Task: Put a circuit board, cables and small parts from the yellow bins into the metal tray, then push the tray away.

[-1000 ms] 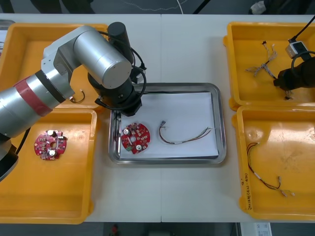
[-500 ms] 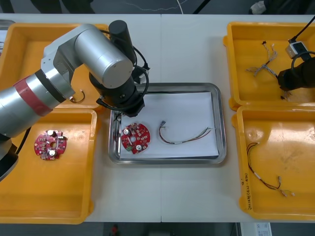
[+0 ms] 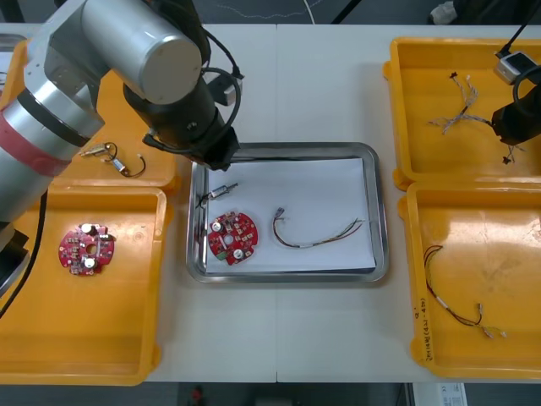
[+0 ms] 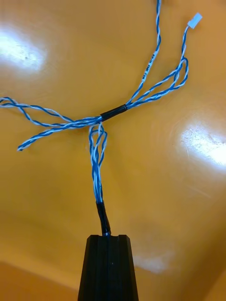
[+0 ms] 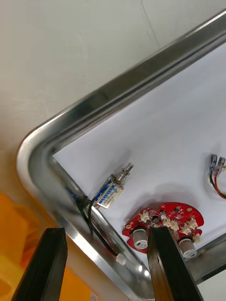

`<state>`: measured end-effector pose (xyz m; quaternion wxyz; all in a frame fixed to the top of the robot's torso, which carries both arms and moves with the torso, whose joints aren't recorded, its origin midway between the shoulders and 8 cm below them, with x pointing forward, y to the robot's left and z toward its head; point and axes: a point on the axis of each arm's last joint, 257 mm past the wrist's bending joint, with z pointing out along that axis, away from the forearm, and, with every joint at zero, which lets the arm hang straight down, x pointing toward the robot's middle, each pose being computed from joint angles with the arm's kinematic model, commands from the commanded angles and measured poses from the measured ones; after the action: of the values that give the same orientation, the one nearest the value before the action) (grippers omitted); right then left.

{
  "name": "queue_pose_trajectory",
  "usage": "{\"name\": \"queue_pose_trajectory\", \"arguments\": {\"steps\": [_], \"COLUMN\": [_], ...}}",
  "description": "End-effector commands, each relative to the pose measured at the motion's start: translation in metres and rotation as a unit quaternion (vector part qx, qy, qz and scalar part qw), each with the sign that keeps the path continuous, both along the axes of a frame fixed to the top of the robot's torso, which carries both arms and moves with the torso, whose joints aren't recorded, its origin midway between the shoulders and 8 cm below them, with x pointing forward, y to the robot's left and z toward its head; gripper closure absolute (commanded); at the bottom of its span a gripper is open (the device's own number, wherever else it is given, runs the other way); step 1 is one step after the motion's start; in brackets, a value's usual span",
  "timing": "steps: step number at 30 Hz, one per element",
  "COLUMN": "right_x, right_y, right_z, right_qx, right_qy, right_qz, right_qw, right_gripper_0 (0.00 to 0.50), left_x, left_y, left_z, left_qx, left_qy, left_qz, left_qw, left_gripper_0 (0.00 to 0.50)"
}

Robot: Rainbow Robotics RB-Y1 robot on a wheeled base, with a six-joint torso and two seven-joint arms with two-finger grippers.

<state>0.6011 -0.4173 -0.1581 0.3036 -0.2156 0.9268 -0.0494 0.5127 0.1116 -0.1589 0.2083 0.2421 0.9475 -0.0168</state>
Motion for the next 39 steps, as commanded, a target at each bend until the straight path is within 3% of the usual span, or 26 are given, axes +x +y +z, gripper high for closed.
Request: {"name": "queue_pose_trajectory", "arguments": {"steps": [1,6,16,23,28,39], "right_x": [-0.007,-0.028,-0.072,-0.068,-0.067,-0.080], "right_y": [-0.008,-0.011,0.001,0.032,0.068,0.156], "right_z": [0.032,0.053,0.083,0.120,0.137,0.132], "right_qx": [0.002,-0.015,-0.049,-0.074,-0.084,-0.108], "right_qy": [-0.018,0.002,0.042,-0.011,-0.041,-0.046], "right_qz": [-0.010,-0.015,-0.004,0.050,0.111,0.259], "right_qw": [1.000,1.000,0.998,0.996,0.989,0.959], "right_gripper_0": [0.500,0.500,0.500,0.500,0.500,0.500], "left_x": [0.018,0.026,0.042,0.053,0.060,0.070], "left_y": [0.019,0.051,0.102,0.136,0.162,0.207], "left_z": [0.059,0.072,0.086,0.089,0.087,0.080], "left_qx": [-0.011,0.005,0.013,0.020,0.040,0.088], "left_qy": [-0.047,-0.056,-0.058,-0.063,-0.067,-0.074], "left_qz": [0.016,0.005,-0.015,-0.035,-0.060,-0.109], "left_qw": [0.9987,0.9984,0.9981,0.9972,0.9951,0.9873], "left_gripper_0": [0.000,0.000,0.000,0.000,0.000,0.000]}}
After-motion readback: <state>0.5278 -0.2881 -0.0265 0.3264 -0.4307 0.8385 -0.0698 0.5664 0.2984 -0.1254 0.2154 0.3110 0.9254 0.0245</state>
